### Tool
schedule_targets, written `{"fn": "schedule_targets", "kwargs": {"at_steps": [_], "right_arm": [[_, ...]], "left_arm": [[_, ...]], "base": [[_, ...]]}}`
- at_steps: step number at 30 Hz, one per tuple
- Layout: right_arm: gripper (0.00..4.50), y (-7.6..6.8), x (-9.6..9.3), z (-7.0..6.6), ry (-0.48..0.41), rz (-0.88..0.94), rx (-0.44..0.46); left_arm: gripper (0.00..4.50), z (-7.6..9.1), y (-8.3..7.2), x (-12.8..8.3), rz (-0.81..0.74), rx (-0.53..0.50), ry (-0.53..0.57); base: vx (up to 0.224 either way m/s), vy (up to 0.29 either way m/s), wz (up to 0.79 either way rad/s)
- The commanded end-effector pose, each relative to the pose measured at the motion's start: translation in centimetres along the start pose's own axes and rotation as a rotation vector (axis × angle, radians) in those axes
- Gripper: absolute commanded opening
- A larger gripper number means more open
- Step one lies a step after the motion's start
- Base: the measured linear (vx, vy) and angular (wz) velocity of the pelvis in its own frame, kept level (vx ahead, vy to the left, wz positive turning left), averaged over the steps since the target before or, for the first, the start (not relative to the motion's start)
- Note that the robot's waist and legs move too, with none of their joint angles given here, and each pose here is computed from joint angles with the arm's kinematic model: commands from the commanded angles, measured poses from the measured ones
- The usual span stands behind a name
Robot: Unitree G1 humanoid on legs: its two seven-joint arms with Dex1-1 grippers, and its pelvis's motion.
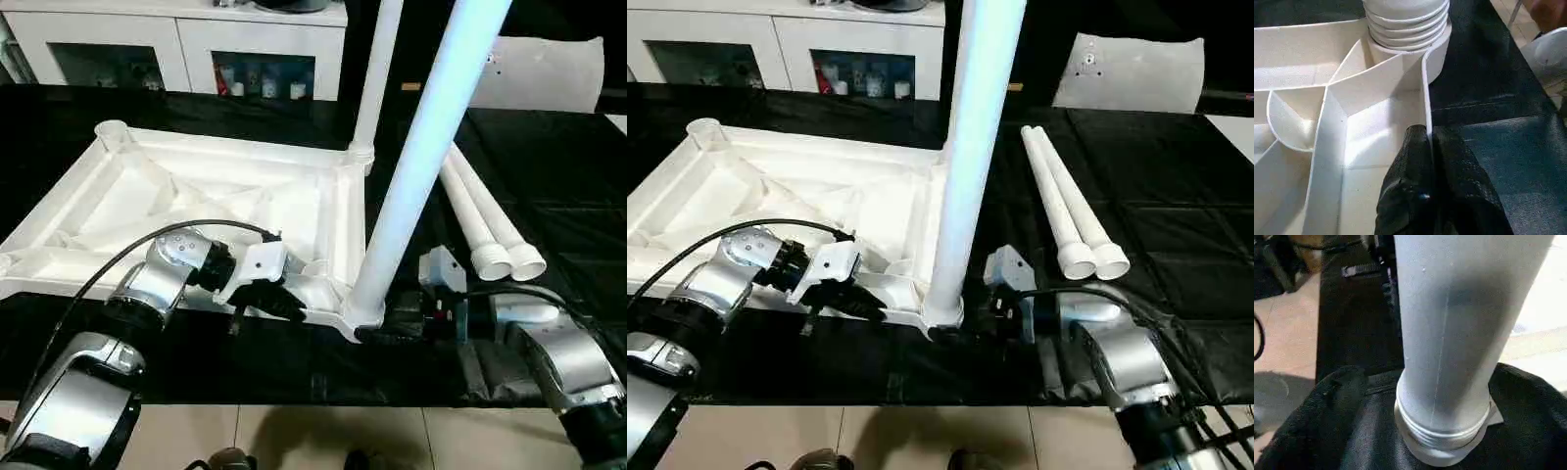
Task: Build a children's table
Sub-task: Rotate leg to tighten
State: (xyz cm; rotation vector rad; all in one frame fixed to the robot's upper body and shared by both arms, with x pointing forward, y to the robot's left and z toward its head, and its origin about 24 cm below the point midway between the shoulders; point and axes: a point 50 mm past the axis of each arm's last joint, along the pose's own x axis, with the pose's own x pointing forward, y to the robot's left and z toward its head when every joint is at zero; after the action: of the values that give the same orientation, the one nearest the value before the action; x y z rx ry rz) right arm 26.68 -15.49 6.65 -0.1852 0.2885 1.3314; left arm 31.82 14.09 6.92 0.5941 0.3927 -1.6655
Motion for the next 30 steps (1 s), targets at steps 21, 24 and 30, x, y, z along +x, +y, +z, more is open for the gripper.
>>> {"fn": "schedule_targets", "kwargs": {"at_steps": [21,24,30], "right_arm": [[2.67,0.3,1.4,-0.7,-0.009,0.075,0.058],[2.62,0.7,2.1,-0.8,-0.057,0.001,0.134],[2.62,0.9,6.0,-0.5,-0.115,-0.283,0.310]], "left_arm": [[0.00,1.3,0.5,0.4,0.012,-0.008,-0.031],[0.00,1.6,0.8,0.7,0.095,-0.058,-0.058],[0.00,3.7,1.2,3.5,0.263,-0.170,-0.158]], "base": [[0.000,0.000,0.00],[0.000,0.000,0.00],[0.000,0.000,0.00]]}}
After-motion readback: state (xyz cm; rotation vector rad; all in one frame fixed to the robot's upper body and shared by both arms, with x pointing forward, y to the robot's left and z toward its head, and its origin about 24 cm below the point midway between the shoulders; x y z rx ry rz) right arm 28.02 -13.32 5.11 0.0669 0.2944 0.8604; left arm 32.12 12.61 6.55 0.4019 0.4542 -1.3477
